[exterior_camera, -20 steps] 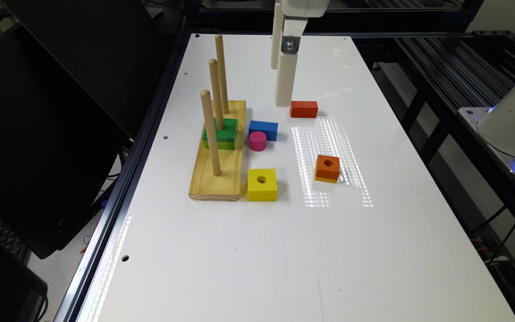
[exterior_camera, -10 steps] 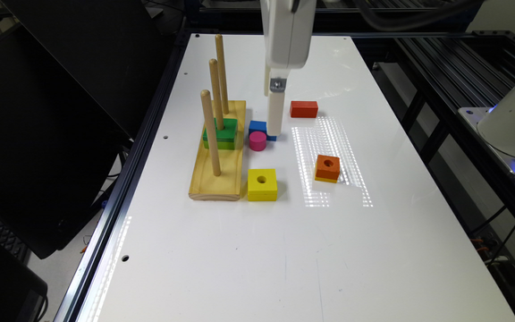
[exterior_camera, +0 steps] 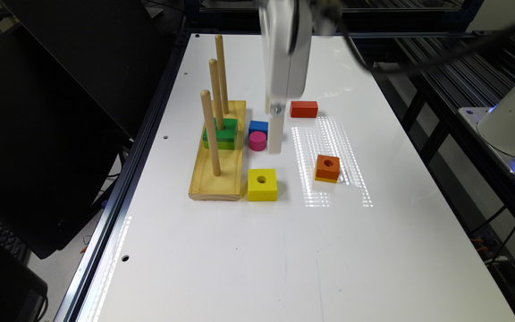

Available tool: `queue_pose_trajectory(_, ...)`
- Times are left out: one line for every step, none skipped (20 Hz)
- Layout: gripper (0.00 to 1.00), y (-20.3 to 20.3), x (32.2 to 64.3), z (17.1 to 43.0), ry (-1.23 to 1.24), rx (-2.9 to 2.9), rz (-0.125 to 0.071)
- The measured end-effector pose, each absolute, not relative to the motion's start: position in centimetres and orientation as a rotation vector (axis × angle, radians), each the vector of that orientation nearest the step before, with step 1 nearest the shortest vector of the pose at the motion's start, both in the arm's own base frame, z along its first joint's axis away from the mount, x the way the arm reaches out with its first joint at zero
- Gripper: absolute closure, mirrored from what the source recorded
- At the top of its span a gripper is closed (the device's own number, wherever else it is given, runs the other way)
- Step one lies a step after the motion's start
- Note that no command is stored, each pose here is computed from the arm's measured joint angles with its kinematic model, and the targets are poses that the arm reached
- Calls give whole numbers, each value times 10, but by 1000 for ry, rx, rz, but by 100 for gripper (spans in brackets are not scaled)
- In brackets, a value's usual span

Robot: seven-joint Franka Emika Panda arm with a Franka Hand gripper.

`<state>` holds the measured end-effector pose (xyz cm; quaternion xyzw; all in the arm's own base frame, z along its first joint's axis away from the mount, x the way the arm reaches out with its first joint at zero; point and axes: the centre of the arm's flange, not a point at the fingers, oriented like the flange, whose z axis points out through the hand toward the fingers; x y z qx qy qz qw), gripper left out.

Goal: Pick up yellow block.

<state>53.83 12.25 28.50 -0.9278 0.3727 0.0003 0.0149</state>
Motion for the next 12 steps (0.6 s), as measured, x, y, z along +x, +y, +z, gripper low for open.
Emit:
queue_pose_trajectory(0,123,539,285,1160,-2887,0)
queue_pose_trajectory(0,123,539,286,1160,-2887,-2)
queue_pose_trajectory(0,123,539,286,1160,-2887,-4)
queue_pose_trajectory(0,123,539,286,1160,-2887,-4)
queue_pose_trajectory(0,123,539,286,1160,-2887,-4)
queue_pose_trajectory(0,123,539,286,1160,-2887,-4)
queue_pose_trajectory(0,123,538,286,1160,-2888,-1)
queue_pose_trajectory(0,123,538,284,1161,-2889,4)
queue_pose_trajectory(0,122,537,281,1161,-2889,10)
queue_pose_trajectory(0,122,537,275,1159,-2889,13)
queue_pose_trajectory(0,122,537,270,1159,-2889,15)
queue_pose_trajectory(0,122,538,264,1158,-2889,17)
